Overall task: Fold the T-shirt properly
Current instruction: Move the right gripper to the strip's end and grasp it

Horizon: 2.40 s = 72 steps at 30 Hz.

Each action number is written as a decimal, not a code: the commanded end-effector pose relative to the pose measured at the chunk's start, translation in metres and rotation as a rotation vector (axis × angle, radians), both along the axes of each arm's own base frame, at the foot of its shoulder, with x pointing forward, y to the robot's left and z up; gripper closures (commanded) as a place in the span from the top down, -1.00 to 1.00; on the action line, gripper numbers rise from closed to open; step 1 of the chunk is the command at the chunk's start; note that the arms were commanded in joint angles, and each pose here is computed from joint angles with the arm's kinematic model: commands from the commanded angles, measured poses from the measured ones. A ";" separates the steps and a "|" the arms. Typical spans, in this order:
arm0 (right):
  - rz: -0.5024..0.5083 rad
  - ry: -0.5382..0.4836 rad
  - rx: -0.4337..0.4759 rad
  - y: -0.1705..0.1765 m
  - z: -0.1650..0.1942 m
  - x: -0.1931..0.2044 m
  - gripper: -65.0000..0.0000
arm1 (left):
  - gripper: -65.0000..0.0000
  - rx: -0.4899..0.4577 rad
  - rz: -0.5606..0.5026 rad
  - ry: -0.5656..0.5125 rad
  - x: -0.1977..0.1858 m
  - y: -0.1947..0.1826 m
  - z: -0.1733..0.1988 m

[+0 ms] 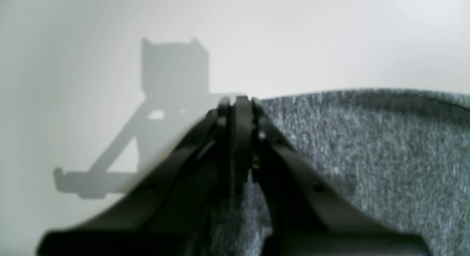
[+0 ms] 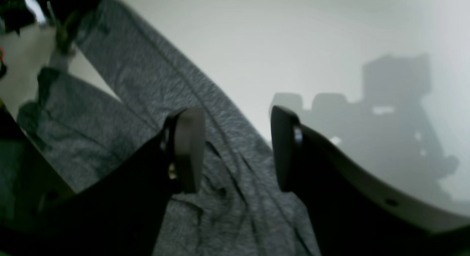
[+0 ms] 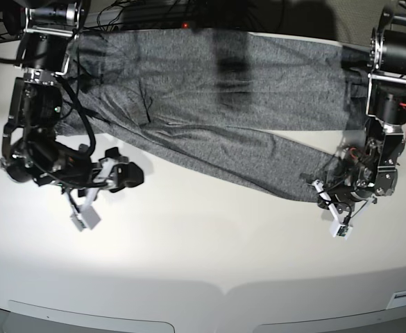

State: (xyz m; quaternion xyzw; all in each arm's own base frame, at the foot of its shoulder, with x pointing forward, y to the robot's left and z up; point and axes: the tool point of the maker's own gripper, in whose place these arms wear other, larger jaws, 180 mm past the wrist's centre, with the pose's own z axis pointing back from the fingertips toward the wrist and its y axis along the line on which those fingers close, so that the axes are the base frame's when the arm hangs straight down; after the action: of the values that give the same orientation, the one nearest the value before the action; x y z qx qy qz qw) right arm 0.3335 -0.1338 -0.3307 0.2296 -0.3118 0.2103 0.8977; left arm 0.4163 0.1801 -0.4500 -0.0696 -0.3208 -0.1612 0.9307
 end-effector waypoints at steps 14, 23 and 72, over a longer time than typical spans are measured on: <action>0.259 -0.059 -0.369 0.036 -0.037 -0.005 -0.09 | -1.00 0.042 0.002 0.047 -0.004 0.010 -0.002; 0.232 -0.027 -0.366 0.035 -0.069 -0.003 -0.10 | -1.00 0.041 0.001 0.046 -0.004 0.010 -0.002; 0.255 -0.195 -0.518 0.017 -0.015 0.005 -1.00 | -1.00 0.033 -0.085 -0.015 -0.021 0.025 0.092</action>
State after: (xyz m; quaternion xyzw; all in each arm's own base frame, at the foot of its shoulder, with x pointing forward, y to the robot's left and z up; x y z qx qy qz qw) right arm 0.3284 -0.1142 -0.3594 0.0180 -0.2827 0.4131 0.8655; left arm 0.3798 0.2012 -0.3796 -0.0744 -0.2919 -0.2063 0.9310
